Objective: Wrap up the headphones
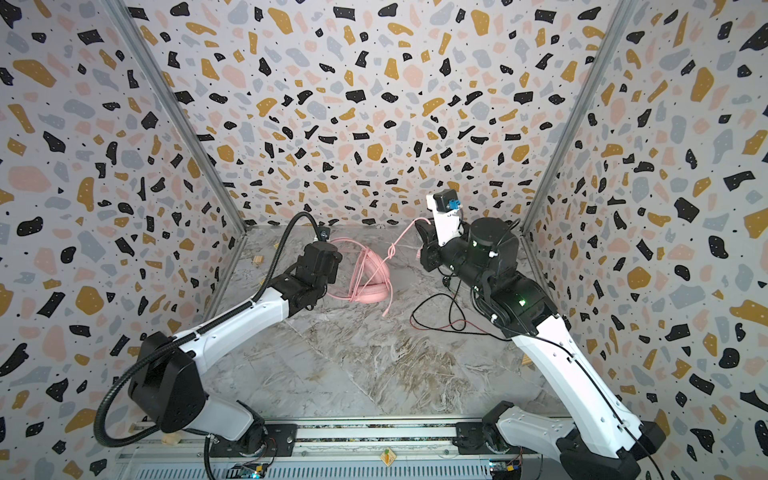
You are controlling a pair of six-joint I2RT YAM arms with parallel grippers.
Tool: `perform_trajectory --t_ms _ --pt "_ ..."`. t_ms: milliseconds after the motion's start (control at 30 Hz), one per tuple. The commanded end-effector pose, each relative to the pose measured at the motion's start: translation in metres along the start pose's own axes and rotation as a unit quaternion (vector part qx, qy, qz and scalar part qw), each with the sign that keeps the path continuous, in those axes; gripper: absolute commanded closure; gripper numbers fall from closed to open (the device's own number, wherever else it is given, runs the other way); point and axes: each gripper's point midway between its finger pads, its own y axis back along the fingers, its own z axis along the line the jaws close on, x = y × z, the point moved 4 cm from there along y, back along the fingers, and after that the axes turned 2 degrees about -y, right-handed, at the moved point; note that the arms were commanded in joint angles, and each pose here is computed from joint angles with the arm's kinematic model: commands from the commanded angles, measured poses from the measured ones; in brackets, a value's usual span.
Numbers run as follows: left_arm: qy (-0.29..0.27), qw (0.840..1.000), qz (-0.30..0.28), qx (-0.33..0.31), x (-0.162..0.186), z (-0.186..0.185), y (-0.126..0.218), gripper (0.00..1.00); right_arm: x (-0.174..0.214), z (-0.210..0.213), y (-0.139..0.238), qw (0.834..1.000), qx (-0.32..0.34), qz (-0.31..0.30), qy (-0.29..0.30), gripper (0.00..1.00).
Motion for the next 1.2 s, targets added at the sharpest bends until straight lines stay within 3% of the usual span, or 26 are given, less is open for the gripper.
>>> perform_trajectory --t_ms 0,200,333,467,667,900,1033,1167 --pt "-0.021 0.997 -0.04 0.07 -0.013 -0.012 0.026 1.0 -0.035 -0.014 -0.004 0.999 -0.019 -0.05 0.003 1.0" --pt "-0.059 0.98 -0.003 0.188 0.003 -0.028 0.054 1.0 -0.035 -0.064 -0.057 0.998 -0.027 -0.043 -0.032 1.0" --pt "-0.068 0.957 0.02 0.28 0.013 -0.043 0.076 1.0 -0.016 -0.091 -0.094 0.997 -0.041 -0.022 -0.066 1.0" --pt "-0.057 0.926 0.011 0.372 0.011 -0.054 0.103 1.0 0.022 -0.105 -0.125 0.993 -0.061 0.019 -0.101 1.0" --pt "-0.015 0.892 -0.048 0.449 -0.019 -0.053 0.14 1.0 0.107 -0.1 -0.137 0.984 -0.074 0.076 -0.145 1.0" --pt "0.082 0.877 -0.095 0.464 -0.061 -0.033 0.157 1.0 0.17 -0.066 -0.121 0.974 -0.102 0.114 -0.167 1.0" --pt "0.149 0.858 -0.138 0.472 -0.092 -0.02 0.169 1.0 0.19 -0.024 -0.112 0.967 -0.143 0.128 -0.166 1.0" --pt "0.234 0.851 -0.182 0.433 -0.12 0.004 0.176 1.0 0.201 0.016 -0.098 0.959 -0.188 0.121 -0.177 1.0"
